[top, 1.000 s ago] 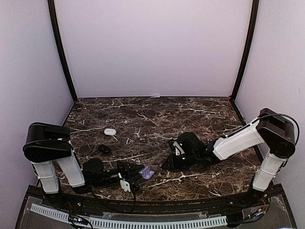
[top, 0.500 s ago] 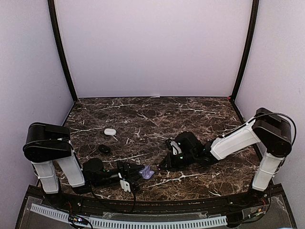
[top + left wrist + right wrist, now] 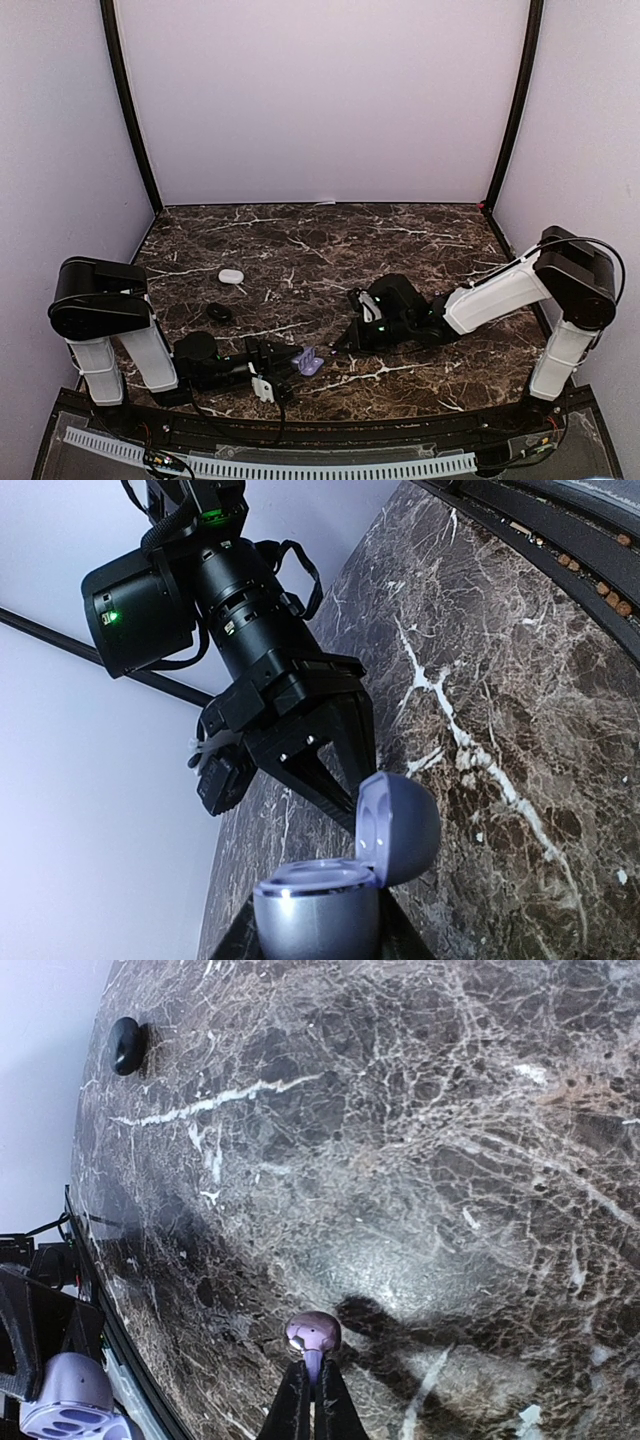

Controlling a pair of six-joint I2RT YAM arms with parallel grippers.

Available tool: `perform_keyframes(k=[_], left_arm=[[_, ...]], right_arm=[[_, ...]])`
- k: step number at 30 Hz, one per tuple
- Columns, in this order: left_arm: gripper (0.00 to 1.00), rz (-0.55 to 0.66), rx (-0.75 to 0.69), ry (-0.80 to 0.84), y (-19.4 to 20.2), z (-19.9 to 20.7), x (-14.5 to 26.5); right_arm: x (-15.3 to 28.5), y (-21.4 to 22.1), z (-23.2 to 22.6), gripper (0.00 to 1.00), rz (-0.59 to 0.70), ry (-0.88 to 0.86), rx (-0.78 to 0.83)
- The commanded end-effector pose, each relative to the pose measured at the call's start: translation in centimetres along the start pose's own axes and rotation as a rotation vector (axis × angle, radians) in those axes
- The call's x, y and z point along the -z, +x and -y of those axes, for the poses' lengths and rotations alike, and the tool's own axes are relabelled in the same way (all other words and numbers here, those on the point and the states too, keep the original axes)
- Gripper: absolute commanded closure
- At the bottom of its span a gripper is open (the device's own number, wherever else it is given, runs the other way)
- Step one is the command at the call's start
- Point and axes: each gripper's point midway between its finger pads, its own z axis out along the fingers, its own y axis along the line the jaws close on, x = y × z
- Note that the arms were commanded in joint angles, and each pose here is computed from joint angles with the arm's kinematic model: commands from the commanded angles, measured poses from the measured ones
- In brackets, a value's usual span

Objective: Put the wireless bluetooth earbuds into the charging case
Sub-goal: Pick up the left earbud from the center of the board, then insert the left earbud into the left side groove of the charging case.

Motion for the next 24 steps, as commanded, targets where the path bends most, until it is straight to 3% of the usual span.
perform_keyframes(k=[1, 9, 15, 24], left_arm=[[0.98, 0.094, -0.027, -0.202, -2.4, -5.1, 0.9], [0.98, 0.068, -0.065, -0.204, -2.0, -4.9, 0.6], [0.98, 0.041, -0.124, -0.204, -1.7, -4.5, 0.2], [0.98, 0.012, -0.169, -0.253, -1.8, -5.7, -0.4]], right_arm=[[1.2, -1.1, -1.1, 0.99, 0.048, -0.024, 0.017], [4.5, -1.2, -4.5, 1.0, 0.069, -0.121, -0.017], [7.1, -0.1, -6.7, 1.0, 0.064, -0.226, -0.146], [5.9, 0.9, -8.3, 1.0, 0.009, -0.233, -0.335]])
